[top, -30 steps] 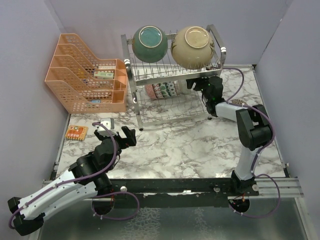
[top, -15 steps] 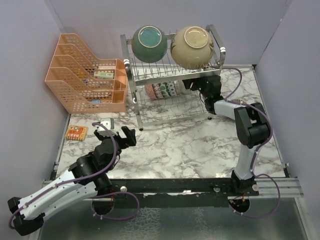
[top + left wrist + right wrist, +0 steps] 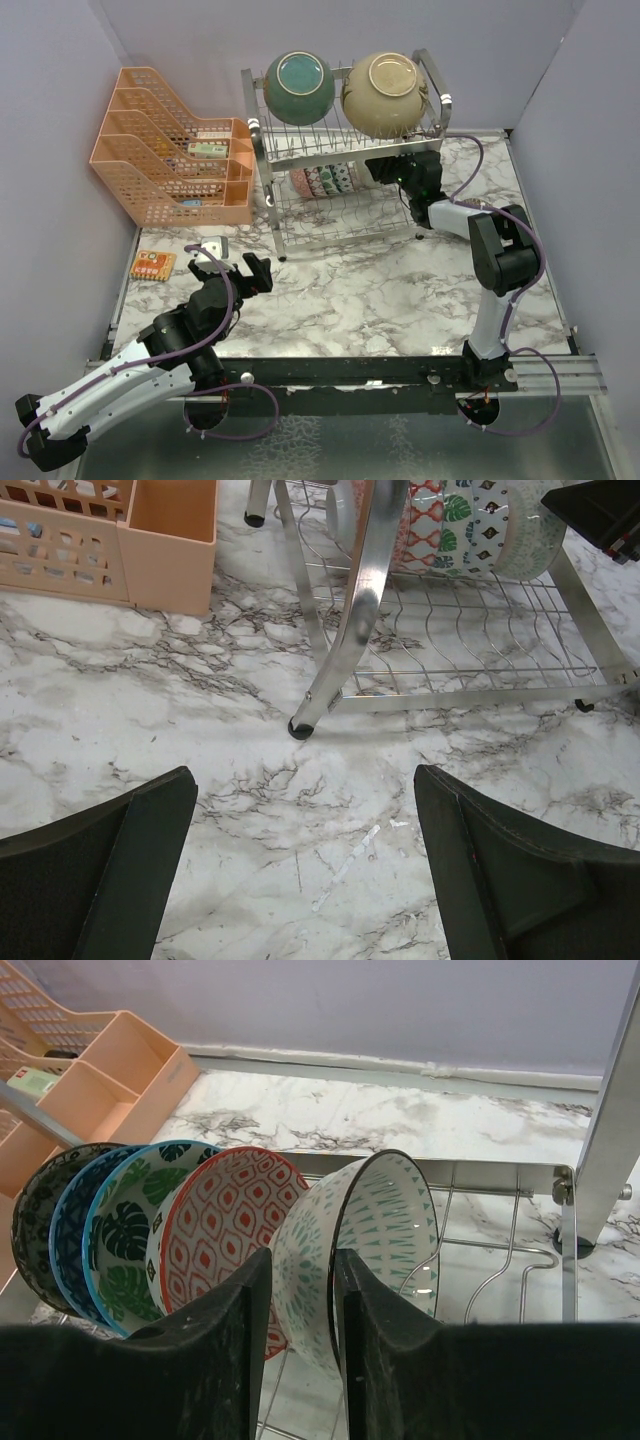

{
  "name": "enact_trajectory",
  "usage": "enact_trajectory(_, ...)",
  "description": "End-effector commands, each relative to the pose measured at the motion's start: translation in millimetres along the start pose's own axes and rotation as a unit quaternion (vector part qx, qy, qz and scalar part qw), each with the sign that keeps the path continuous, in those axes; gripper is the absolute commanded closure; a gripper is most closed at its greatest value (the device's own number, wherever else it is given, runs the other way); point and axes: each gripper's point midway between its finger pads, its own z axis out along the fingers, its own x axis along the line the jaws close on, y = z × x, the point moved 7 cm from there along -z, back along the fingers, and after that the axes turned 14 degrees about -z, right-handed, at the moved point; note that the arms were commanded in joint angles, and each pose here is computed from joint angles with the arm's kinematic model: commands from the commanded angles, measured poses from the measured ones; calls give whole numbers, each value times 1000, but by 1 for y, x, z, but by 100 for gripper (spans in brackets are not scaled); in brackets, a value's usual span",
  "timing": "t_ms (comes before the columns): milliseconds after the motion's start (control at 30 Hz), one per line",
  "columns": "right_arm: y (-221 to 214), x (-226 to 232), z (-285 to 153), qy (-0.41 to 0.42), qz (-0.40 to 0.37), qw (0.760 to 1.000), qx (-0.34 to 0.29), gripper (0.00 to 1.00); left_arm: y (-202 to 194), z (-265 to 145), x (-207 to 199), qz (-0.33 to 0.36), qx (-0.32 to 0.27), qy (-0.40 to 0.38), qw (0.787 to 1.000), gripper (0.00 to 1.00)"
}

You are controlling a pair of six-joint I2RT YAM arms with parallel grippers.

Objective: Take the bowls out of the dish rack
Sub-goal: Pick up the bowl from the dish rack.

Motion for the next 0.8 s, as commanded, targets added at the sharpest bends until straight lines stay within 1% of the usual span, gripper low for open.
enact_trajectory(0,-20,4,-5,20,25,999,33,71,0,0,4,4,-7,5,1000,6)
enact_trajectory(33,-21,5,-5,21,26,999,34,74,0,0,4,4,-8,5,1000,6)
enact_trajectory(267,-27,7,-9,27,30,998,38,80,0,-1,4,3,-9,5,1000,6)
enact_trajectory(400,-27,8,-9,32,31,998,36,86,0,-1,4,3,-8,4,1000,6)
enact_trajectory(467,-26,8,-9,33,30,998,34,91,0,-1,4,3,-8,4,1000,6)
enact_trajectory(633,-24,9,-8,42,25,998,29,97,0,-1,4,2,-7,4,1000,6)
enact_trajectory(767,-22,11,-8,54,16,998,19,98,-1,-1,5,4,-6,5,1000,6)
